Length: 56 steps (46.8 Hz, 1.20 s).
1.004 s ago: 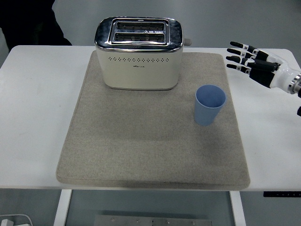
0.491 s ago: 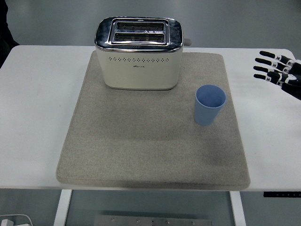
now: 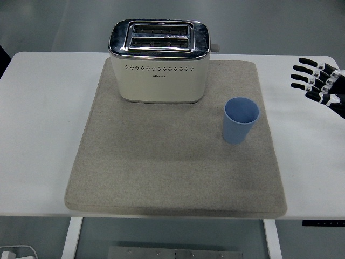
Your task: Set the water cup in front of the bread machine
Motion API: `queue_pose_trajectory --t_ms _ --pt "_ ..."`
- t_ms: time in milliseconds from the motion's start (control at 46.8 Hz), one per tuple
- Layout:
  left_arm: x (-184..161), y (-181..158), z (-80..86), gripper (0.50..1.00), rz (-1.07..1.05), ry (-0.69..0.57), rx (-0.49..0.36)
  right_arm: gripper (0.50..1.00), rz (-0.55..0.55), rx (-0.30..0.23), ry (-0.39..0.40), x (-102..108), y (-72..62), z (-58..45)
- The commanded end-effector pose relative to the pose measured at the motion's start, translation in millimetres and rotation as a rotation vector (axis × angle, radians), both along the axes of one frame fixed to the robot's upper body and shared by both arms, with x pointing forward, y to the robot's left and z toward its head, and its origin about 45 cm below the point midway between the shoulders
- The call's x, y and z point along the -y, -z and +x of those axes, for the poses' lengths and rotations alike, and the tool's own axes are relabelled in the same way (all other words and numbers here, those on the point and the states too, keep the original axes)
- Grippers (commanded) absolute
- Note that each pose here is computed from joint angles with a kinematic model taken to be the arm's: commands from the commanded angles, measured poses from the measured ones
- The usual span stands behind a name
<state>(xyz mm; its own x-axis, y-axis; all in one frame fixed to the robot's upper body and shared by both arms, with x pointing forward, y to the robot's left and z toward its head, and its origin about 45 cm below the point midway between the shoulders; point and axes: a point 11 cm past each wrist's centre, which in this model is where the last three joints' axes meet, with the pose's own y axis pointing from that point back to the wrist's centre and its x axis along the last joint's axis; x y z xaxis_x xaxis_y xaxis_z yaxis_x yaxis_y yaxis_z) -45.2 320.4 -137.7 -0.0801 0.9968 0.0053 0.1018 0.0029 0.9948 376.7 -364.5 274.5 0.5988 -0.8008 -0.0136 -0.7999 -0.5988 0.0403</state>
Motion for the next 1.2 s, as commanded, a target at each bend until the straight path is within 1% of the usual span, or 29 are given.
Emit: queue_pose_trajectory --t_ms 0,107,235,299,385,534,620,684,791,940,1047,1175 --pt "0 0 -0.3 1.000 -0.001 0.001 -0.002 0.921 -0.032 -0.003 0.009 -2 9.2 -1.6" --pt "0 0 -0.3 1.000 -0.001 0.001 -0.002 0.921 -0.068 -0.005 0.015 -3 18.2 -3.9" --pt "0 0 -0.3 1.000 0.001 0.001 -0.002 0.921 -0.085 -0.010 0.025 -8 29.1 -6.0" --pt "0 0 -0.3 1.000 0.001 0.001 -0.002 0.921 -0.095 -0.004 0.022 -12 31.4 -7.6" --pt "0 0 -0.3 1.000 -0.001 0.001 -0.002 0.921 -0.103 -0.012 0.016 -19 40.2 -12.9" --pt "1 0 -0.3 1.000 -0.003 0.000 -0.002 0.921 -0.094 -0.007 0.007 -37 50.8 -20.1" --pt "1 0 -0.1 1.000 -0.002 0.001 0.000 0.921 -0.084 -0.007 0.001 -45 53.7 -22.8" --pt "1 0 -0.3 1.000 -0.003 0.000 -0.002 0.921 -0.076 -0.004 0.000 -52 55.3 -22.9" --pt "0 0 -0.3 1.000 -0.001 0.001 -0.002 0.921 -0.058 -0.013 0.001 -61 63.1 -24.8" --pt "-1 0 -0.4 1.000 0.004 0.001 -0.002 0.921 -0.040 0.000 -0.008 -72 63.9 -23.1" --pt "-2 0 -0.4 1.000 0.005 0.001 -0.002 0.921 -0.023 0.001 -0.001 -80 68.0 -23.2" --pt "-2 0 -0.3 1.000 0.007 0.001 -0.001 0.921 -0.019 0.006 -0.014 -91 71.5 -23.7"
